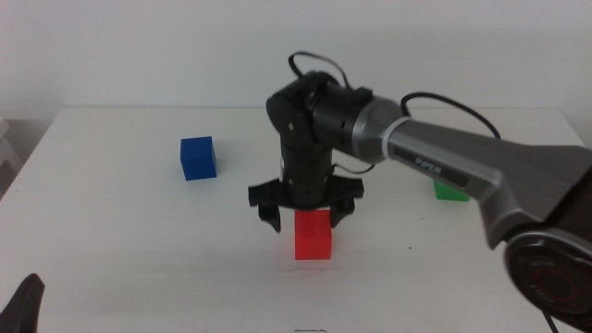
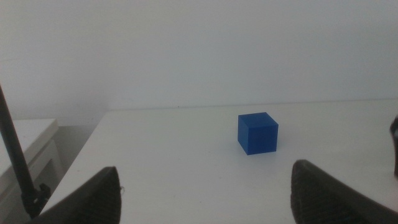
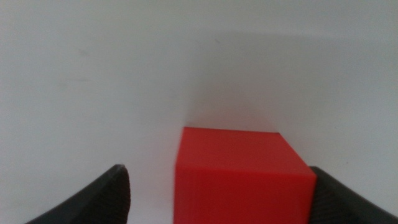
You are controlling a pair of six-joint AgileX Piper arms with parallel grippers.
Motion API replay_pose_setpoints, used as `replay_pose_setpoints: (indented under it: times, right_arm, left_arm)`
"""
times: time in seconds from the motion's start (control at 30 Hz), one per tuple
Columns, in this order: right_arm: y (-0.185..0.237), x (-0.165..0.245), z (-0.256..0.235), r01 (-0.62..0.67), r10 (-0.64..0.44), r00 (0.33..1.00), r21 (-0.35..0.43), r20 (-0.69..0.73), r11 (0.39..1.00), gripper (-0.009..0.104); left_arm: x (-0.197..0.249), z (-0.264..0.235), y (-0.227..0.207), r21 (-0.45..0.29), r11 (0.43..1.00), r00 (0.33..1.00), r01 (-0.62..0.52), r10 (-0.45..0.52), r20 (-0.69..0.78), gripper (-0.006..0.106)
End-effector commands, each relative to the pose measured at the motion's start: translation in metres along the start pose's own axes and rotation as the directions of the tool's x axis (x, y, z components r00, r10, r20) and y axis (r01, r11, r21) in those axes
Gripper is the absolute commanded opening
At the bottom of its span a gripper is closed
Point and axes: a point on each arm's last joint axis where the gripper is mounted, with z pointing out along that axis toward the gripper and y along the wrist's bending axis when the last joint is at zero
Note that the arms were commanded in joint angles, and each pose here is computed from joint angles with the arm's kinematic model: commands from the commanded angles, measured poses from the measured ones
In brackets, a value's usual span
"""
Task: Stack red cubes first, then green, then blue cubes in a specific spot.
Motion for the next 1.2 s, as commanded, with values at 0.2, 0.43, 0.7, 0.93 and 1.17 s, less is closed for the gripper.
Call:
replay_pose_setpoints:
  times: [0.2,0.43,0.7,0.93,1.17]
  right_arm:
    - [-0.062,-0.015,-0.145,-0.029,0.047,0.969,-0.078,0.244,0.997,0.088]
    - [-0.148,-0.033,-0.194,-0.119,0.135,0.925,-0.067,0.355,0.991,0.088]
    - [-0.213,-0.047,-0.198,-0.175,0.16,0.911,0.005,0.379,0.985,0.088]
    - [-0.233,-0.051,-0.196,-0.181,0.167,0.915,0.004,0.366,0.983,0.088]
    - [-0.24,-0.052,-0.195,-0.161,0.144,0.919,0.017,0.366,0.987,0.088]
  left_arm:
    - [-0.01,-0.002,0.0,0.0,1.0,0.994,0.007,-0.007,0.105,0.094]
    - [-0.01,-0.002,0.0,0.0,1.0,0.994,0.007,-0.007,0.105,0.094]
    - [-0.01,-0.002,0.0,0.0,1.0,0.994,0.007,-0.007,0.105,0.094]
    - [-0.01,-0.002,0.0,0.0,1.0,0.994,0.007,-0.007,0.105,0.094]
    - [-0.01,-0.002,0.0,0.0,1.0,0.994,0.007,-0.007,0.105,0.094]
